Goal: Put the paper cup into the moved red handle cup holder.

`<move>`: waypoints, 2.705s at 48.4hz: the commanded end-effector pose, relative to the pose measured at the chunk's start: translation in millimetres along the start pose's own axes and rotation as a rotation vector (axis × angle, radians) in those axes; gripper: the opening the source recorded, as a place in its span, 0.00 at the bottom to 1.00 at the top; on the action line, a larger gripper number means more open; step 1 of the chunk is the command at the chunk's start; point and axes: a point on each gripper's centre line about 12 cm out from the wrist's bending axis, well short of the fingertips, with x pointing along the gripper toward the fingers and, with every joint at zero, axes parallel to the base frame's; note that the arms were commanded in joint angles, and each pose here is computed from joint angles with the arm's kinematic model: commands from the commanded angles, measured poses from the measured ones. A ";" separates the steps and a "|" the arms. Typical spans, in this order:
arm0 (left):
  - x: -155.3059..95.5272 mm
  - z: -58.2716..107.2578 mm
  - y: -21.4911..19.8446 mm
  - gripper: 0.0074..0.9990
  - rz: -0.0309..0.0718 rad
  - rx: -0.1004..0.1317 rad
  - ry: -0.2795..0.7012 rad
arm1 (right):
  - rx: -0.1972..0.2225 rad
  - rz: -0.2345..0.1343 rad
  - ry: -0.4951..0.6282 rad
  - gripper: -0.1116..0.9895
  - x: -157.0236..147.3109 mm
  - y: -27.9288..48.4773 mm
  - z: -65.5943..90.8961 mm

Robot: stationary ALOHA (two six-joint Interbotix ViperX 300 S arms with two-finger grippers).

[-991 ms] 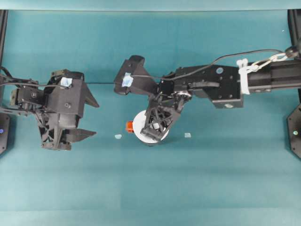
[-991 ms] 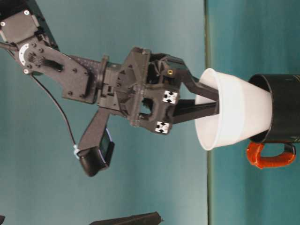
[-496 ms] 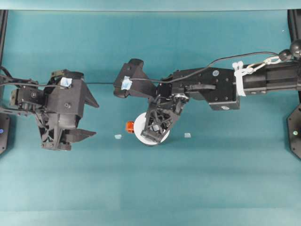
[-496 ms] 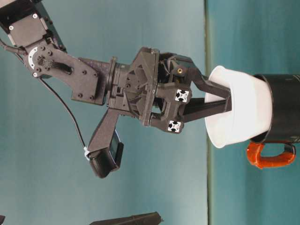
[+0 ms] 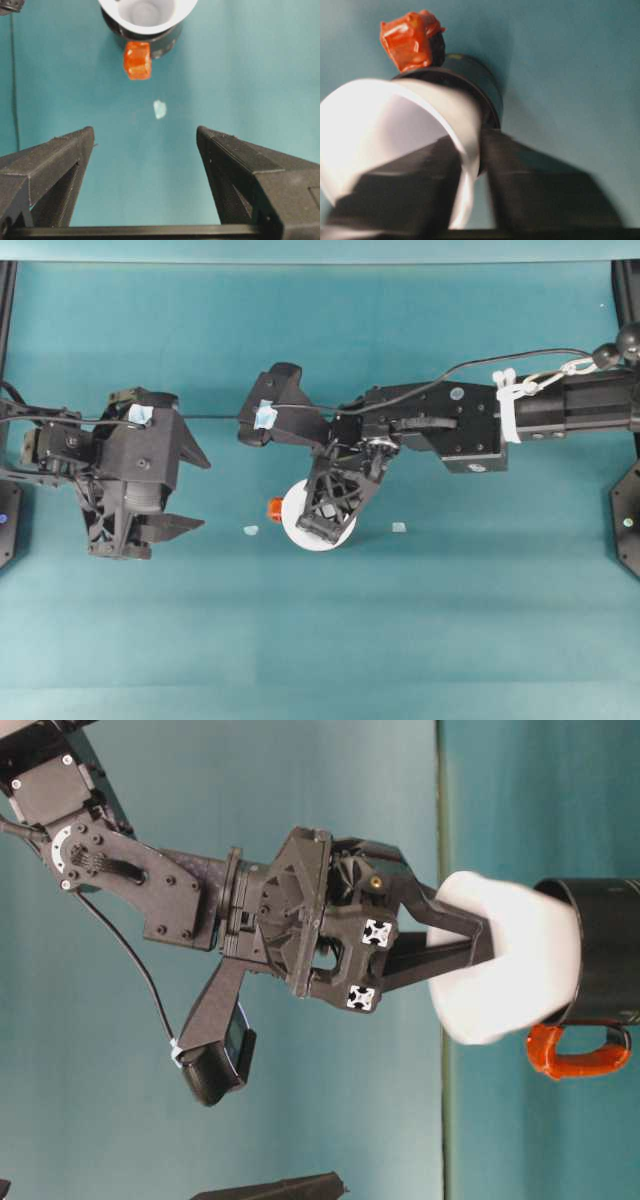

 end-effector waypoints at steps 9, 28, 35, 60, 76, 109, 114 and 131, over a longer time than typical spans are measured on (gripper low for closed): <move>-5.6 6.8 0.3 0.91 0.003 0.002 -0.031 | -0.016 0.005 -0.009 0.59 -15.5 5.4 0.5; -5.9 7.3 0.9 0.91 0.005 0.002 -0.032 | -0.030 0.015 -0.046 0.84 -28.3 7.7 2.3; -6.3 5.8 0.3 0.91 0.002 0.002 -0.026 | -0.040 0.027 -0.095 0.84 -51.8 8.4 2.0; -14.6 2.8 0.1 0.90 0.004 0.000 -0.044 | -0.173 0.075 -0.358 0.84 -135.8 9.0 -47.5; -14.8 2.3 -0.4 0.90 0.003 0.000 -0.043 | -0.196 0.163 -0.600 0.84 -155.2 -1.2 -81.7; -14.8 2.3 -0.4 0.90 0.003 0.000 -0.043 | -0.281 0.202 -0.785 0.84 -182.7 -21.6 -138.3; -14.8 2.3 -0.4 0.90 0.003 0.002 -0.043 | -0.301 0.199 -0.804 0.84 -184.5 -23.2 -141.9; -14.8 2.4 -0.4 0.90 0.003 0.002 -0.044 | -0.303 0.194 -0.790 0.84 -173.6 -26.6 -148.0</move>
